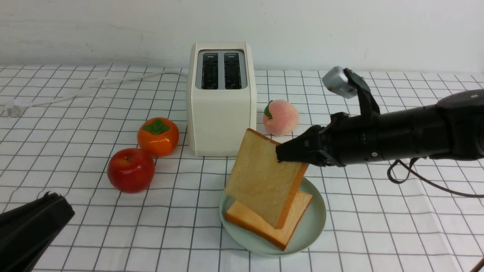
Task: Take toasted bread from bread machine on white checkered table place on plate.
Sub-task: 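Place the held slice of bread on top of the slice on the plate with the right gripper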
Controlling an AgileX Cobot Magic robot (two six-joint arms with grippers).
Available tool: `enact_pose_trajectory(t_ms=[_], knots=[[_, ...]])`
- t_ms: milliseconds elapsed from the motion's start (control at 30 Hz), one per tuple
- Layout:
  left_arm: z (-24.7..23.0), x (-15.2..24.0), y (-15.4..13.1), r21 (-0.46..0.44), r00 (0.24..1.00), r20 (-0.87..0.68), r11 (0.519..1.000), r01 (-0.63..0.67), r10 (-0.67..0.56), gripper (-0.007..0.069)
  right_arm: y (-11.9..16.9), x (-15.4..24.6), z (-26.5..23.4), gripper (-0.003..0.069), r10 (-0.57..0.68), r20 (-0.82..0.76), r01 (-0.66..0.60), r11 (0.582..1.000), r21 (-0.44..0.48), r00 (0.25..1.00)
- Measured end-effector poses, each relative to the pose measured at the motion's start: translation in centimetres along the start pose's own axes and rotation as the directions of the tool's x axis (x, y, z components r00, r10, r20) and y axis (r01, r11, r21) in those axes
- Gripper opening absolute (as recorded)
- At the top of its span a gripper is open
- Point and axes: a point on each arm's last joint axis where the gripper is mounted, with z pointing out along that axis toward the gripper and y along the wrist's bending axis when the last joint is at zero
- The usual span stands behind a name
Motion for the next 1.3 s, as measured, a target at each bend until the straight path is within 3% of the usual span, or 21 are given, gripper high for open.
enact_pose_trajectory(t_ms=[600,1000,1167,1300], knots=[[0.0,0.0,0.0,-0.003,1.0,0.003,1.0,0.0,0.0,0.0022,-2.7,1.7,2.4,0.0108,0.048,-0.074,-0.047,0.999,0.012,0.996],[0.0,0.0,0.0,-0.003,1.0,0.003,1.0,0.0,0.0,0.0024,-3.3,1.9,2.5,0.0108,-0.011,-0.086,0.017,0.998,0.062,0.996],[0.0,0.0,0.0,-0.003,1.0,0.003,1.0,0.0,0.0,0.0028,-3.7,2.1,2.4,0.0184,-0.055,-0.116,0.066,0.993,0.098,0.992],[0.0,0.0,0.0,-0.003,1.0,0.003,1.0,0.0,0.0,0.0029,-4.2,2.2,2.3,0.0372,-0.1,-0.138,0.12,0.982,0.148,0.985]])
